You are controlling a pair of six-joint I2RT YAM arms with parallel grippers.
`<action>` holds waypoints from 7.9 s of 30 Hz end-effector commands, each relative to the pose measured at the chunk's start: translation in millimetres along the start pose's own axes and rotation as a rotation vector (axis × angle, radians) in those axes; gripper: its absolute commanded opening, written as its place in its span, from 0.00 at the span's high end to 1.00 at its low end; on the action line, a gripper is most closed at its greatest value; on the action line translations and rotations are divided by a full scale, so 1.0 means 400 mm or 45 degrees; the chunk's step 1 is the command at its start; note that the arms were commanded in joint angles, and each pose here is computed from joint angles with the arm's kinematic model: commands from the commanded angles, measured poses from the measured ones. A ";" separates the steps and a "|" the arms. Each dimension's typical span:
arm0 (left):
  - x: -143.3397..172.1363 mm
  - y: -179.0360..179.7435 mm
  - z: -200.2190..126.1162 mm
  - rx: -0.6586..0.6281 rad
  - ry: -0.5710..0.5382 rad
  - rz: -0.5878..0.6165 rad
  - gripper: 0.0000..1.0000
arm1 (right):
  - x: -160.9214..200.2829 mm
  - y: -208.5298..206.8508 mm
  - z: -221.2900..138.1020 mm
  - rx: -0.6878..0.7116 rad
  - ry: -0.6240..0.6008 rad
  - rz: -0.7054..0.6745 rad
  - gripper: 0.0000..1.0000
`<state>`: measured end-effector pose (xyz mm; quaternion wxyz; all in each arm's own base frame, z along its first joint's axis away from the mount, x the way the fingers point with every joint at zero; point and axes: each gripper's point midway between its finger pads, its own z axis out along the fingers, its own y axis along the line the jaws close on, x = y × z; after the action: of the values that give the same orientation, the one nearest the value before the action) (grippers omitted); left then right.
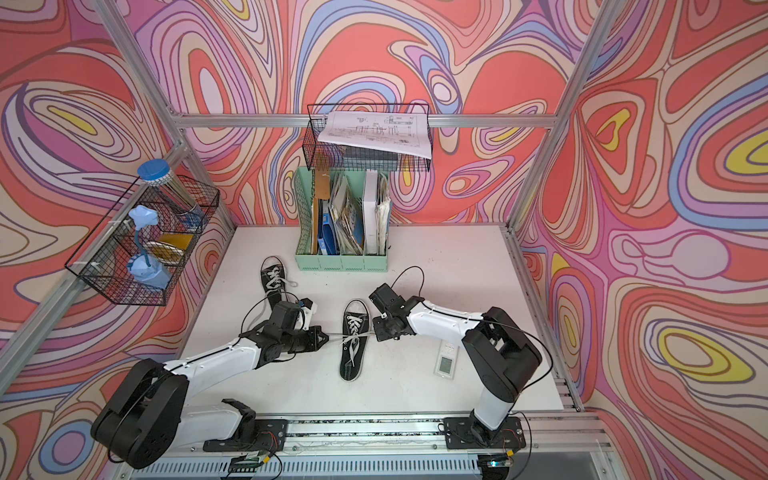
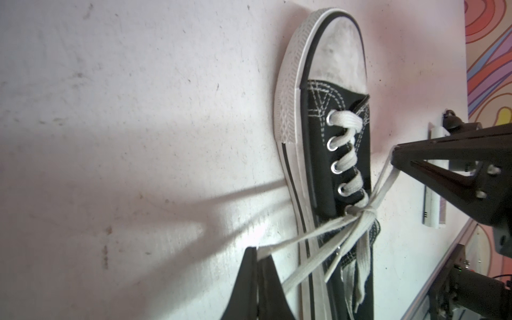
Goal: Tie the shoes
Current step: Tie the shoelace on the shoe, then move the shoe to the center of the board.
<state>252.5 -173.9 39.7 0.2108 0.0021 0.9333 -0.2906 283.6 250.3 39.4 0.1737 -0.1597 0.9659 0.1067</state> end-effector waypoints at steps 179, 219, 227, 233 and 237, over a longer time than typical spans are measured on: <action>-0.040 0.003 -0.037 -0.331 -0.185 0.032 1.00 | -0.144 0.201 0.112 -0.220 -0.146 0.177 0.51; -0.021 -0.246 0.039 0.093 -0.062 0.108 1.00 | -0.217 0.034 -0.171 0.019 -0.604 0.215 1.00; -0.007 -0.242 0.067 0.064 0.005 0.190 0.57 | -0.219 -0.015 -0.192 -0.003 -0.628 0.233 1.00; -0.010 -0.184 -0.013 -0.061 -0.049 0.262 0.24 | -0.215 -0.010 -0.178 -0.022 -0.613 0.227 1.00; -0.017 -0.117 -0.077 -0.164 -0.110 0.230 0.19 | -0.217 0.001 -0.171 -0.050 -0.608 0.220 1.00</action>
<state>249.5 -230.0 106.9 0.2851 0.0698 0.9168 -0.2707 339.4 252.7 133.2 0.3810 -0.0432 0.9090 0.1636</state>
